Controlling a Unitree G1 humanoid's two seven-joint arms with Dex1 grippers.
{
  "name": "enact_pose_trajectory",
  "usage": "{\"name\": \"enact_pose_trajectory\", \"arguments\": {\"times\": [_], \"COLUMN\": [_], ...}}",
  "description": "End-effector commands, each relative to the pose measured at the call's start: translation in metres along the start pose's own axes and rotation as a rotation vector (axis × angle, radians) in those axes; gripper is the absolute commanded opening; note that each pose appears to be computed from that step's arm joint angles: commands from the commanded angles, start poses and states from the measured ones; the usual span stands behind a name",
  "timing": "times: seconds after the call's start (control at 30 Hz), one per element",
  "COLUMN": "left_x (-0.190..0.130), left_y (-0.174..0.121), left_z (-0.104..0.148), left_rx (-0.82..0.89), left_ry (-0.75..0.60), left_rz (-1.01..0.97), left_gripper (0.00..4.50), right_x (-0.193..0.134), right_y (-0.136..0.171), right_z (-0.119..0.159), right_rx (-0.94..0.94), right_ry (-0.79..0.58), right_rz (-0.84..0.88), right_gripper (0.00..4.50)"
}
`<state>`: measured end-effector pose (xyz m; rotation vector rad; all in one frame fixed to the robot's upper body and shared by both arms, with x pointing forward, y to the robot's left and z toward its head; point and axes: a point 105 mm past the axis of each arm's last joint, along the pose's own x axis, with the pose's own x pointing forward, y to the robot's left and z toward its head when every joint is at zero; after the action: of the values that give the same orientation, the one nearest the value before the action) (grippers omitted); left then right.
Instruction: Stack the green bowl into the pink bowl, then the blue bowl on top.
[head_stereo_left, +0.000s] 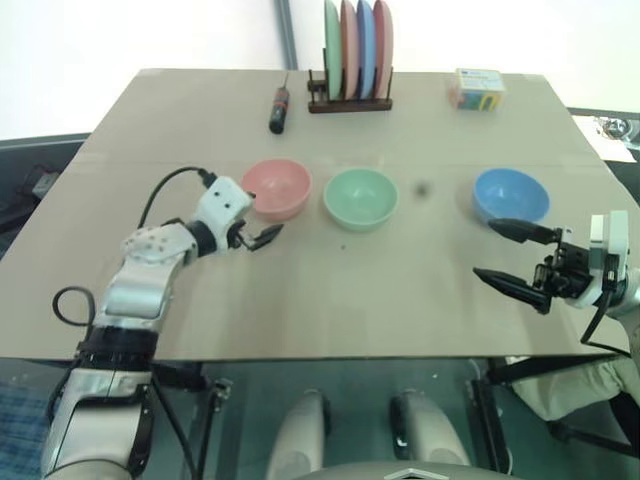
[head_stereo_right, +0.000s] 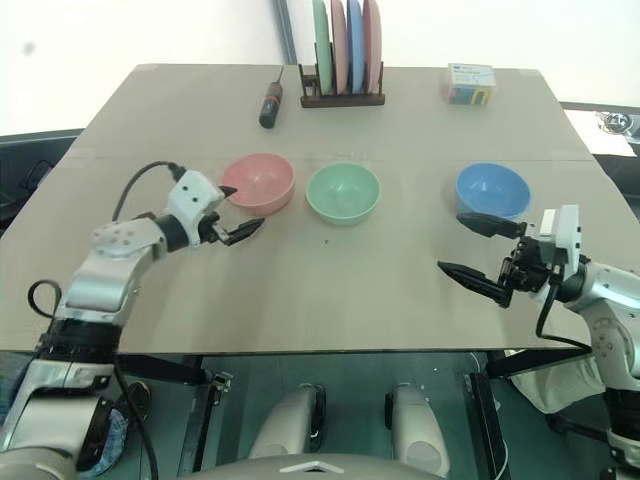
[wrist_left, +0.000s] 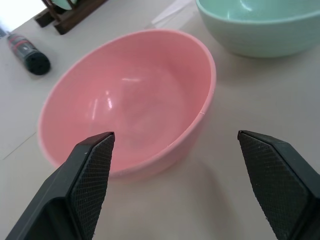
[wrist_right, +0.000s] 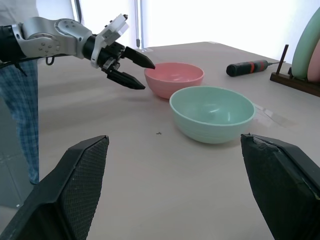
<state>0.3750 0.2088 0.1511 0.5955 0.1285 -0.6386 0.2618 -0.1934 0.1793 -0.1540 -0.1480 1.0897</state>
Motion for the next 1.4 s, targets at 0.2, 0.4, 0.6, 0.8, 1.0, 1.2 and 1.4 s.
{"name": "enact_pose_trajectory", "arguments": {"times": [0.2,0.4,0.6,0.8,1.0,1.2,1.4], "left_x": [0.029,0.032,0.024,-0.025,-0.049,-0.004,0.029], "left_y": [0.011,0.011,0.003,-0.059,-0.096,-0.1,-0.105], "left_z": [0.017,0.025,0.024,0.038,0.043,0.05,0.06], "left_rx": [0.096,0.13,0.152,0.184,0.191,0.31,0.363], "left_ry": [-0.02,-0.035,-0.03,-0.087,-0.049,-0.032,-0.063], "left_rz": [-0.076,-0.134,-0.206,-0.68,-0.926,-0.861,-0.824], "left_gripper": [3.22,0.46,0.02,0.02,0.02,0.02,0.02], "right_x": [-0.002,-0.007,-0.006,-0.007,-0.004,0.002,0.002], "right_y": [0.001,0.001,0.001,-0.002,-0.003,0.0,0.004], "right_z": [0.014,0.012,0.009,0.009,0.008,0.007,0.006], "right_rx": [-0.071,-0.075,-0.074,-0.08,-0.083,-0.08,-0.08], "right_ry": [-0.034,-0.026,-0.024,-0.018,-0.021,-0.032,-0.031], "right_rz": [-0.018,-0.034,-0.037,-0.036,-0.031,-0.018,-0.02], "right_gripper": [4.5,4.5,4.5,4.5,4.5,4.5,4.5]}}
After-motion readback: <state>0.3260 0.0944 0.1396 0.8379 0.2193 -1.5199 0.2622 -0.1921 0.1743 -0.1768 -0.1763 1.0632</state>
